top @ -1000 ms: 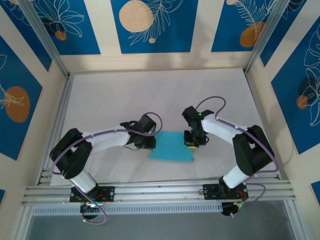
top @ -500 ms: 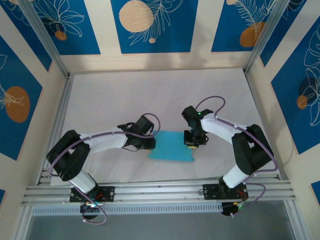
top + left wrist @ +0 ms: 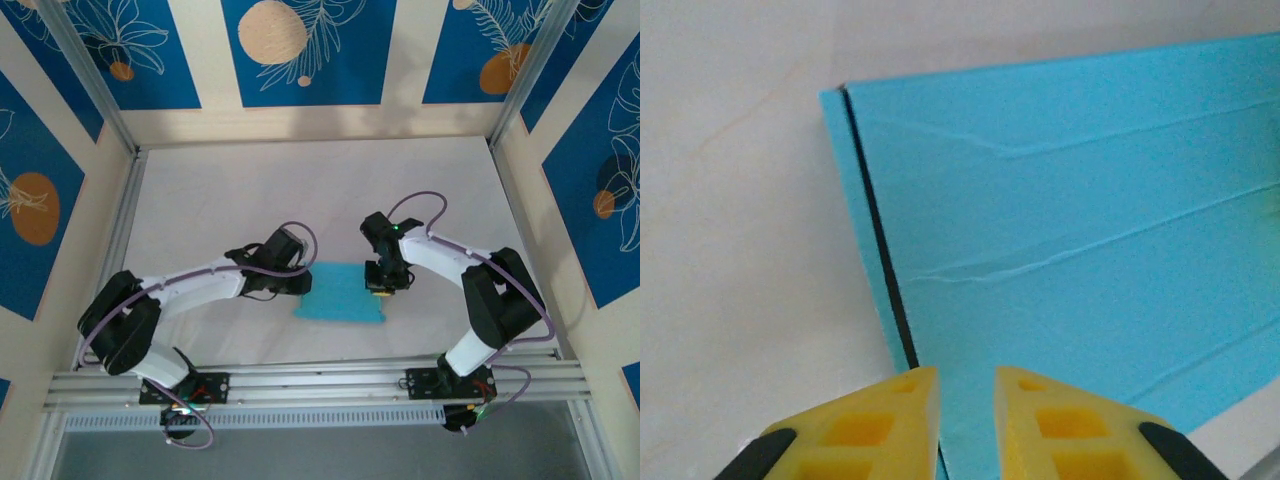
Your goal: Fold the paper box
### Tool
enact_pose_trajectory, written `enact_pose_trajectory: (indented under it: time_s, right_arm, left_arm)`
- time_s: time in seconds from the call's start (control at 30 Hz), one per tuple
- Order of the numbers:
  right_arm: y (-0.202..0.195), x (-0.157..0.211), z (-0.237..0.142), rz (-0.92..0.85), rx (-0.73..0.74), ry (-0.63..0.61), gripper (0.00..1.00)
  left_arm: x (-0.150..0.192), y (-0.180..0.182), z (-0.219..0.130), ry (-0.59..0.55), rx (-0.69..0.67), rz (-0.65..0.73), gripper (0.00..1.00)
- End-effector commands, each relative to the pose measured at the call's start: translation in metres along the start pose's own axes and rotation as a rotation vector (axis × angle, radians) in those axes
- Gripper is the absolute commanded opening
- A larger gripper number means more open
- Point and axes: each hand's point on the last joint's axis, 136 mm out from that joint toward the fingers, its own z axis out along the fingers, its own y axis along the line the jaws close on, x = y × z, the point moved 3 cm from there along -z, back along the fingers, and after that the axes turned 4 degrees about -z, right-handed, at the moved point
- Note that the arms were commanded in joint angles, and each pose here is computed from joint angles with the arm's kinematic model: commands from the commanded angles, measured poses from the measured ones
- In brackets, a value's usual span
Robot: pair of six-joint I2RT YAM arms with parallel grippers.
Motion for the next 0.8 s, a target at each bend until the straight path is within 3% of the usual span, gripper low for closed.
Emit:
enact_pose_trajectory:
  time_s: [0.0, 0.33, 0.5, 0.77]
  right_arm:
    - [0.007, 0.001, 0.02, -0.004, -0.015, 0.032, 0.1]
    - [0.011, 0.0, 0.017, -0.023, -0.011, 0.032, 0.1]
    - [0.02, -0.001, 0.015, -0.03, -0.053, 0.03, 0.1]
    - [0.044, -0.007, 0.004, -0.06, -0.135, 0.014, 0.1]
  left_arm:
    - [-0.003, -0.004, -0.005, -0.006, 0.004, 0.028, 0.24]
    - [0.009, 0.012, 0.018, 0.059, -0.061, 0.001, 0.32]
    - [0.012, 0.01, 0.029, 0.084, -0.031, -0.023, 0.27]
    - [0.014, 0.026, 0.027, 0.082, -0.121, -0.024, 0.21]
